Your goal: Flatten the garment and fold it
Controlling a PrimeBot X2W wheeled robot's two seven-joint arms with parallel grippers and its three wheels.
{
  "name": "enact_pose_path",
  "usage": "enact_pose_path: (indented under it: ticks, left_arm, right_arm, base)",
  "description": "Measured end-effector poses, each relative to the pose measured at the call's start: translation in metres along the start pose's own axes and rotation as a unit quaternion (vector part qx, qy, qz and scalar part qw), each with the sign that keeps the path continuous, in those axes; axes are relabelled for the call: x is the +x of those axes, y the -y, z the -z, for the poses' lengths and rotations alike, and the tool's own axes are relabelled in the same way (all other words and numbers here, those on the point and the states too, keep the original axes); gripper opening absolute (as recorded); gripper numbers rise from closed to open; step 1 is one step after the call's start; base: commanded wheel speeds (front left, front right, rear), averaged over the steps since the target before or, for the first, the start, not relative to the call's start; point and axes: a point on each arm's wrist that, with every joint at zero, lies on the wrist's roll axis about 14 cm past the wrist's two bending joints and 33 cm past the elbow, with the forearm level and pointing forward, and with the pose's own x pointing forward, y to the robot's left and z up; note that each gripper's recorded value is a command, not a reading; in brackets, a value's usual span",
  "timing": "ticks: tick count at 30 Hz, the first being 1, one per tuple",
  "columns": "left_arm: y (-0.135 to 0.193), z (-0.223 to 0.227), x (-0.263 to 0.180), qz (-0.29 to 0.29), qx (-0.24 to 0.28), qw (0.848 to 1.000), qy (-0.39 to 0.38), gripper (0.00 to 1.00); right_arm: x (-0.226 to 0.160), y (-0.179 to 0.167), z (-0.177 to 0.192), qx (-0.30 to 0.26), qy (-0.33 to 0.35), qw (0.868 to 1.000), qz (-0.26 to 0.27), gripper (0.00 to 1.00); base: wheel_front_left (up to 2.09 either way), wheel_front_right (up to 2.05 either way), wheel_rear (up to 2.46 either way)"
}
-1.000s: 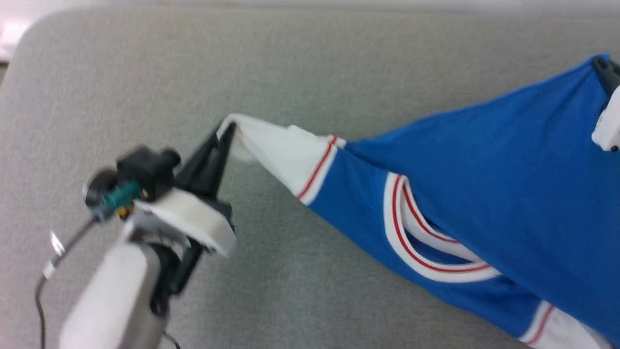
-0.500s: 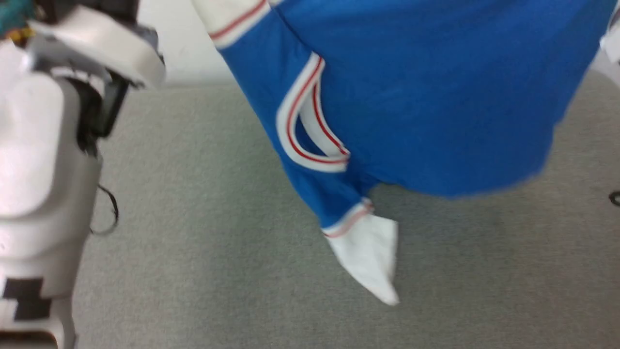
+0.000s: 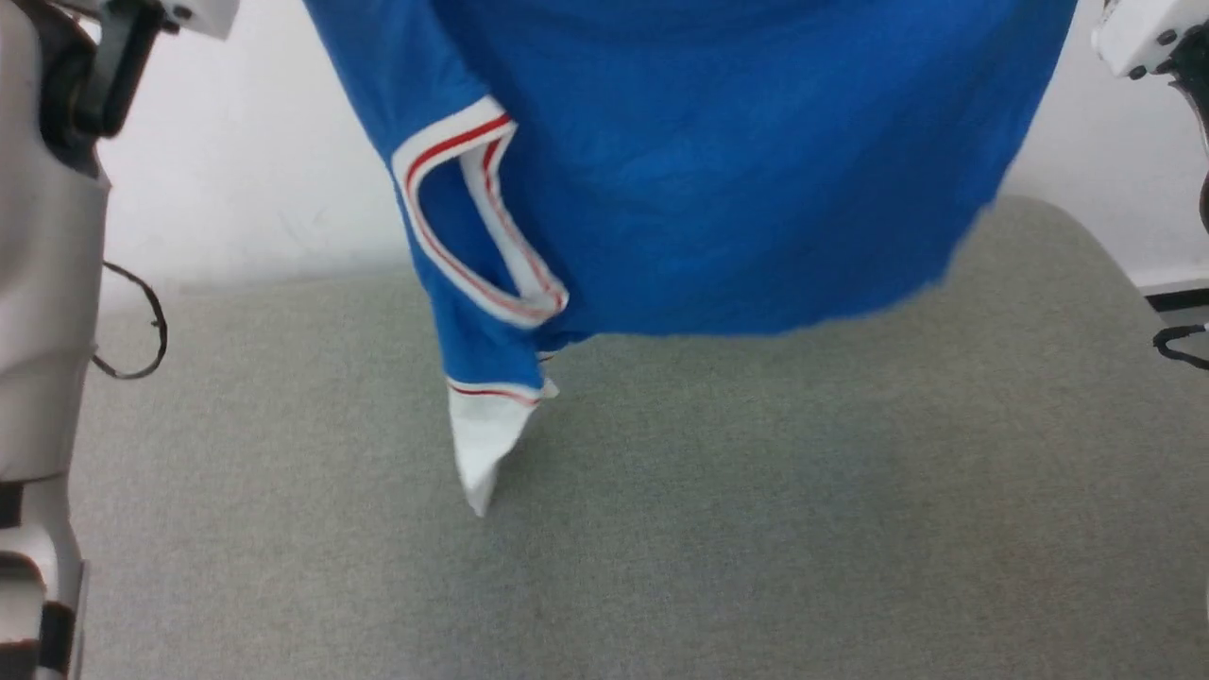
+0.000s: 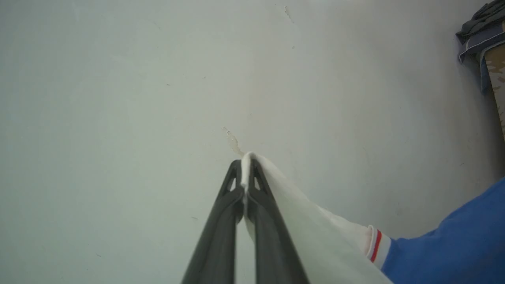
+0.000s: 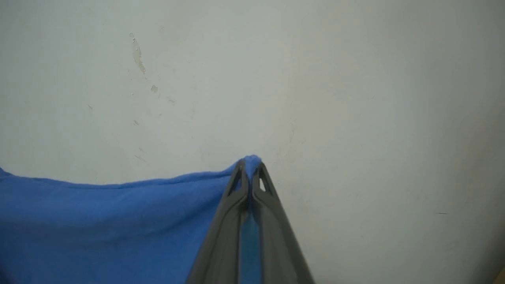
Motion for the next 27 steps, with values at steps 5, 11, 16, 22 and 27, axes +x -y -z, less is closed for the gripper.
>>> enact_pose_path:
  ticks: [5, 11, 16, 22, 27]
  left_arm:
    - [0.01, -0.009, 0.006, 0.018, -0.012, 1.0, -0.022, 0.0]
    - [0.023, 0.018, 0.019, 0.049, -0.009, 0.995, -0.086, 0.0]
    - [0.014, 0.0, 0.055, 0.038, 0.022, 0.998, -0.032, 0.0]
    - [0.01, 0.035, 0.097, 0.029, 0.059, 0.998, 0.007, 0.0]
    - [0.01, 0.051, 0.125, 0.023, 0.055, 0.997, 0.049, 0.0]
  right_arm:
    - [-0.008, 0.003, -0.005, -0.001, -0.015, 1.0, -0.003, 0.0]
    - [0.005, 0.005, 0.009, -0.006, -0.053, 0.999, -0.006, 0.0]
    - [0.04, 0.007, 0.005, -0.023, -0.045, 0.999, -0.001, 0.0]
    - [0.096, 0.001, 0.032, -0.025, -0.029, 0.999, 0.004, 0.0]
    - [0.129, 0.011, 0.057, -0.034, -0.027, 0.999, 0.018, 0.0]
  base:
    - [0.0, 0.0, 0.0]
    - [0.0, 0.0, 0.0]
    - [0.0, 0.0, 0.0]
    - [0.0, 0.0, 0.0]
    - [0.0, 0.0, 0.0]
